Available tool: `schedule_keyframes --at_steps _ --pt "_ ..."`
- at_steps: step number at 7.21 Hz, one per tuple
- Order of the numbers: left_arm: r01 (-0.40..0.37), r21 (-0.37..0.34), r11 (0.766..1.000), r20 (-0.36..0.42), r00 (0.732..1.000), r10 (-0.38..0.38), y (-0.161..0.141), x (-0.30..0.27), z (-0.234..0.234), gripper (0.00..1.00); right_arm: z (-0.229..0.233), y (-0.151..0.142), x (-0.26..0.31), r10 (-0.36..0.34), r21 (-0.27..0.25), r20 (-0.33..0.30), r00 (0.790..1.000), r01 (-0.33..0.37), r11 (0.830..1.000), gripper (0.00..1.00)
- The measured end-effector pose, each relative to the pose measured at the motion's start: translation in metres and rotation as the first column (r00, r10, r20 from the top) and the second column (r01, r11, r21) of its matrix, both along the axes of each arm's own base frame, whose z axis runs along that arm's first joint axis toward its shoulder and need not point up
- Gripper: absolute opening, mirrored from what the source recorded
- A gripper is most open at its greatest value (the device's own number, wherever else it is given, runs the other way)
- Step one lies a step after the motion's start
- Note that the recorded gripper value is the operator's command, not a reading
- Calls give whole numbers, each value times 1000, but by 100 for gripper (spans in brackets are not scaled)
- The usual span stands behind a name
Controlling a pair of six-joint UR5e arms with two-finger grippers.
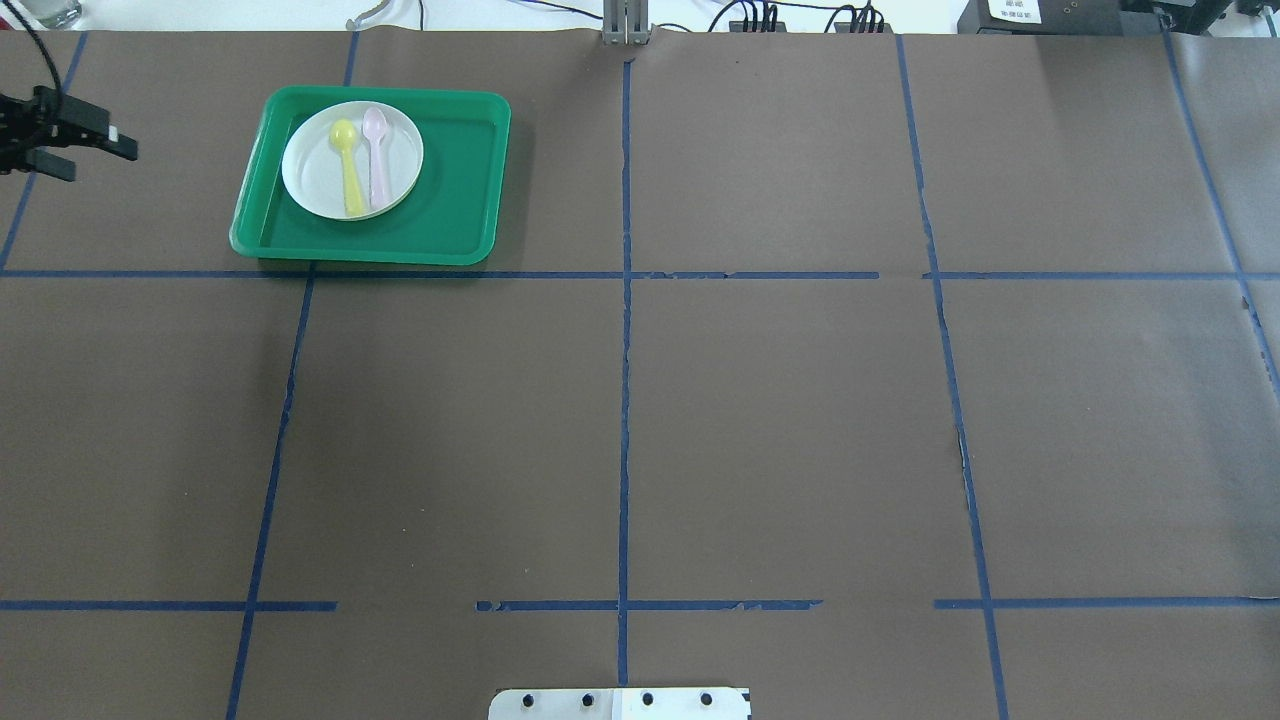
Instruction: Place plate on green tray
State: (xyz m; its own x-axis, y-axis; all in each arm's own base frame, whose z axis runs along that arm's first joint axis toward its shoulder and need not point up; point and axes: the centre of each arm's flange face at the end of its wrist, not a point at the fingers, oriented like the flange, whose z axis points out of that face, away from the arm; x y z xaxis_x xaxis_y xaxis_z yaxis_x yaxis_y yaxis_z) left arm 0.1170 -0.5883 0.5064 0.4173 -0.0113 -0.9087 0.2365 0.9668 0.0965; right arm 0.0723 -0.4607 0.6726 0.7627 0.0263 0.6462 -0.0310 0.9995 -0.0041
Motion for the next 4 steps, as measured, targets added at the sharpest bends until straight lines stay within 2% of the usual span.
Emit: schedule_keyframes --at_steps 3,4 --pt "-42 76 996 65 997 37 100 -72 35 98 0 0 0 0 0 -1 1000 0 1000 100" --pt "-71 100 992 108 992 60 124 -92 42 98 0 0 0 0 0 -1 1000 0 1000 100"
